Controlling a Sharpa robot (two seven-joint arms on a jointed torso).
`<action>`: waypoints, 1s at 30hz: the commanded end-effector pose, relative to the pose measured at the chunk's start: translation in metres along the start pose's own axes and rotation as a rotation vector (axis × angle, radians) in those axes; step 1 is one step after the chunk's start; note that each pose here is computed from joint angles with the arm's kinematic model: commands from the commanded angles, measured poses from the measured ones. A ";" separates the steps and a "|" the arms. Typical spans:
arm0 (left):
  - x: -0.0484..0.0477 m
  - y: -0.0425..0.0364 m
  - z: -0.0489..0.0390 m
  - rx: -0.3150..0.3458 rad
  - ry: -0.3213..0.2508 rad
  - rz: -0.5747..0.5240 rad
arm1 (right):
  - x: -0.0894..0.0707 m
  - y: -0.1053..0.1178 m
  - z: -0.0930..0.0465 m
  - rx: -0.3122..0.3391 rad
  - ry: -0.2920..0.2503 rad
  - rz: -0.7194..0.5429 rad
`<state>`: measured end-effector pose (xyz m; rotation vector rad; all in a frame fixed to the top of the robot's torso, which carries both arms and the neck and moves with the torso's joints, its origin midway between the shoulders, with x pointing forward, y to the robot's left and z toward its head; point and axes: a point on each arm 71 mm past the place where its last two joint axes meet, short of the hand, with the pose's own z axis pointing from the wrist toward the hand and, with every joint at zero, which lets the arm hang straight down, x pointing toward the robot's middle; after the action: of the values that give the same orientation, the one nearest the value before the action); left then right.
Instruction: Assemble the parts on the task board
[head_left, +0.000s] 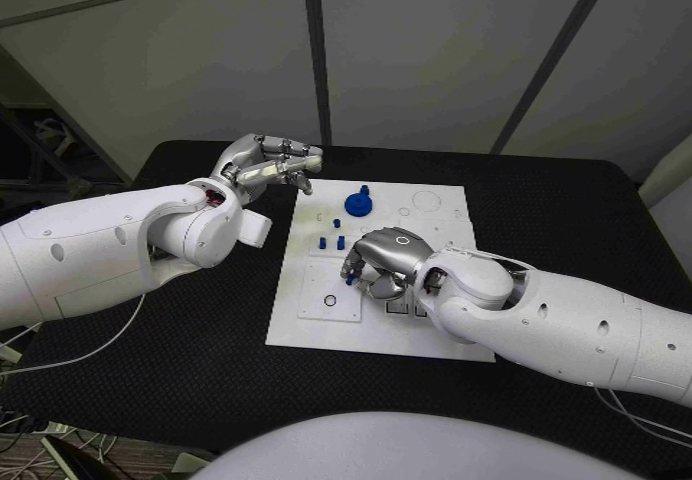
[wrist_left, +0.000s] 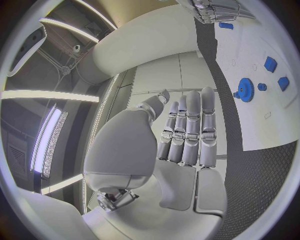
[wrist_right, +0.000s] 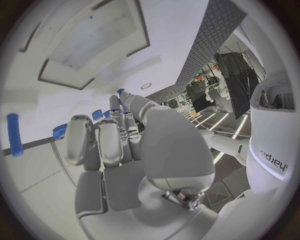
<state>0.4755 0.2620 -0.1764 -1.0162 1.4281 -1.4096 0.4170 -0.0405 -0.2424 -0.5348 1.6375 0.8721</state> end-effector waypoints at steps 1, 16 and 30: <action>0.0014 -0.0016 0.0002 0.009 0.012 -0.007 | 0.003 0.001 0.001 -0.001 0.026 -0.010; 0.0019 -0.0017 -0.0003 0.007 0.017 -0.009 | 0.005 -0.001 0.002 0.014 0.034 -0.014; 0.0015 -0.0007 0.0001 -0.003 0.021 -0.018 | -0.003 -0.001 -0.005 -0.003 -0.071 -0.002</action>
<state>0.4751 0.2619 -0.1766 -1.0185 1.4336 -1.4159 0.4156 -0.0460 -0.2446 -0.5267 1.6356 0.8610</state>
